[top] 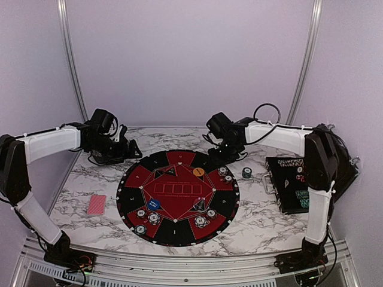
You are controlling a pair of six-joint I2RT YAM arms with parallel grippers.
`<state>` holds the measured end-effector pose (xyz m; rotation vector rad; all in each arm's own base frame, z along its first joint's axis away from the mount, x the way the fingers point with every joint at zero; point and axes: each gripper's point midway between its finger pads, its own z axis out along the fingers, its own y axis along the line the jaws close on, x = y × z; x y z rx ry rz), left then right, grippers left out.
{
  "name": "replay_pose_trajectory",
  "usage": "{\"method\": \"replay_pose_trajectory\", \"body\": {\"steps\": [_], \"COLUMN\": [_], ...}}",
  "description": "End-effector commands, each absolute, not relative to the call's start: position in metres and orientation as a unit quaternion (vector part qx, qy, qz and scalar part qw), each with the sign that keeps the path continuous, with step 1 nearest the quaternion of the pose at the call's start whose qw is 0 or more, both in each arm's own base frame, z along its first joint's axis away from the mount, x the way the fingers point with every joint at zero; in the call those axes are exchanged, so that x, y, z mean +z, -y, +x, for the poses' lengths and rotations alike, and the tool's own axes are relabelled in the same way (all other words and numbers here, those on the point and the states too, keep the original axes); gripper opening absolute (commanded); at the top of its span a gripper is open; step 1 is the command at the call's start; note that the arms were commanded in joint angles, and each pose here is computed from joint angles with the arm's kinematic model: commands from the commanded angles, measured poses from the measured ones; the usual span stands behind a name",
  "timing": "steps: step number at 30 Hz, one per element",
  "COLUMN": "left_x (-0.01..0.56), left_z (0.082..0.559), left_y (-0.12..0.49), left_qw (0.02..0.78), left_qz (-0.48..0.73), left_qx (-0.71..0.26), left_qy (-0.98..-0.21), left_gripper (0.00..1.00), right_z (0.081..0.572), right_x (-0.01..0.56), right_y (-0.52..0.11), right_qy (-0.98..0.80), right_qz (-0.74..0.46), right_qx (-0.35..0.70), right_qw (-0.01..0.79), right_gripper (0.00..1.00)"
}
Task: Distribute texas hold em gaming equipment
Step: Place the poker chips pile in the big blind area.
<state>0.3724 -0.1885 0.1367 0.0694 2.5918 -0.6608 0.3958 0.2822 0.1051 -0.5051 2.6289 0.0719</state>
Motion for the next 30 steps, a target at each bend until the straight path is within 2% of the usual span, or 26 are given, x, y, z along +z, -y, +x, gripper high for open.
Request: {"method": "replay_pose_trajectory", "body": {"steps": [1, 30], "left_x": [0.131, 0.128], "left_z": [0.370, 0.370], "left_y": [0.186, 0.187], "left_qw": [0.224, 0.221], "left_qz": [0.027, 0.026], "left_qx": [-0.239, -0.240], "left_qy": [-0.944, -0.945], "left_gripper": [0.99, 0.99], "right_z": [0.389, 0.380], "right_x": [0.096, 0.033], "right_y": [-0.301, -0.292], "right_qy": [-0.956, -0.966], "right_qz": [-0.189, -0.184], "right_qx": [0.033, 0.018], "right_qw": [0.222, 0.183], "right_gripper": [0.36, 0.36]}}
